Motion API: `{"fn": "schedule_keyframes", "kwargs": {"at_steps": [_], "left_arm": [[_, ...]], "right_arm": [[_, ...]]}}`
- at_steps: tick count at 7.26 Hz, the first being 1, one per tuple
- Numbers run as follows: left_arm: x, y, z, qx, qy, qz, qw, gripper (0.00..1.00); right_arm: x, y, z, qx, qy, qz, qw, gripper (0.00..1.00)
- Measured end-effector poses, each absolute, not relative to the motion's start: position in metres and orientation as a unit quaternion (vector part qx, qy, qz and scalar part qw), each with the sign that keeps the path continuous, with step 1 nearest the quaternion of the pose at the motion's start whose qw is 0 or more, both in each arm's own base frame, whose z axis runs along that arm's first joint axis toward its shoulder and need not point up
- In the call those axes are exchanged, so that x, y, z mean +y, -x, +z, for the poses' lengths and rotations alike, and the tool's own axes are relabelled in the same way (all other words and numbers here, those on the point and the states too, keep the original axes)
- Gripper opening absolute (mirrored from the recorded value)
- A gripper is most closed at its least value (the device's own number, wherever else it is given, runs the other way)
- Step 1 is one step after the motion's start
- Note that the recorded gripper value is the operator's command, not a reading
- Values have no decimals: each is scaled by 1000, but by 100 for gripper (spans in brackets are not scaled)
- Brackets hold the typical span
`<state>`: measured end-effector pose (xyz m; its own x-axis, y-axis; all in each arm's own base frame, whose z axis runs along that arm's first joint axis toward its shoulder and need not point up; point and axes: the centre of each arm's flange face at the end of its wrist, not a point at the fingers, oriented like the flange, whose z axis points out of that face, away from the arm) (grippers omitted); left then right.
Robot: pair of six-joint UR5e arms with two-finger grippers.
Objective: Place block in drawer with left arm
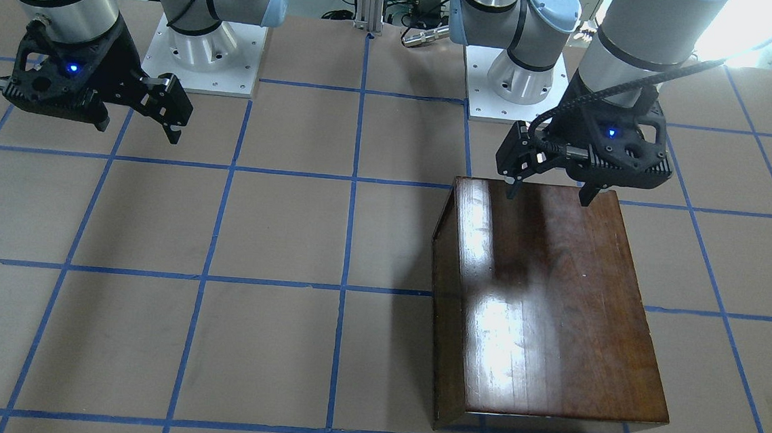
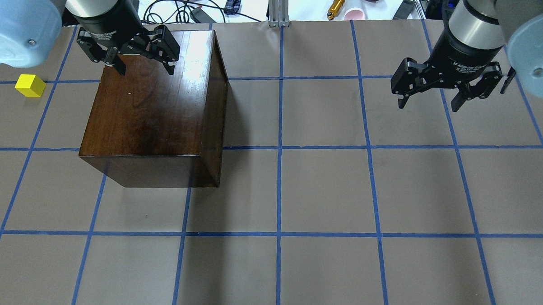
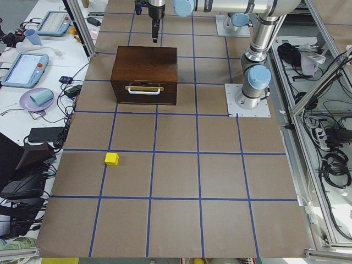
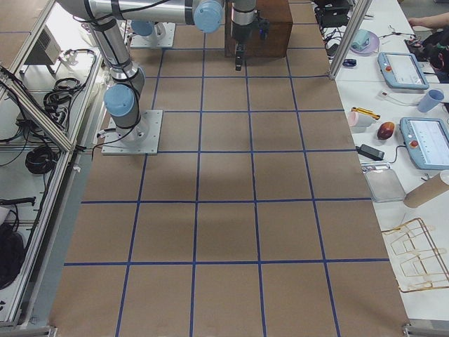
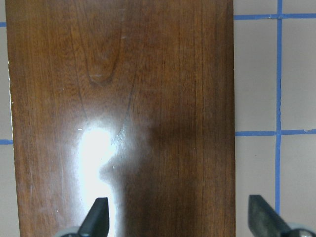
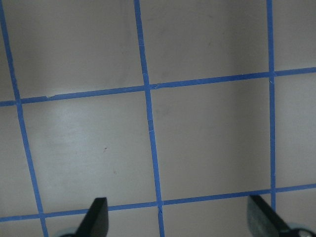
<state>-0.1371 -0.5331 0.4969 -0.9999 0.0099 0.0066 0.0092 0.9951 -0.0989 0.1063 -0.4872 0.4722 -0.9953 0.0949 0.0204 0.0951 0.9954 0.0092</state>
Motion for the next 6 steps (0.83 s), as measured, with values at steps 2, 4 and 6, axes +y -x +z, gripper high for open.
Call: {"fn": "schedule_keyframes", "kwargs": {"at_steps": [2, 4, 6], "left_arm": [[-532, 137, 499, -999, 4, 51, 3, 100], [-531, 136, 500, -999, 4, 52, 3, 100], [-531, 136, 500, -999, 4, 52, 3, 100]], "right_arm": [[-487, -106, 472, -999, 48, -5, 10, 100], [-487, -106, 472, -999, 48, -5, 10, 100], [-487, -106, 472, -999, 48, -5, 10, 100]]}}
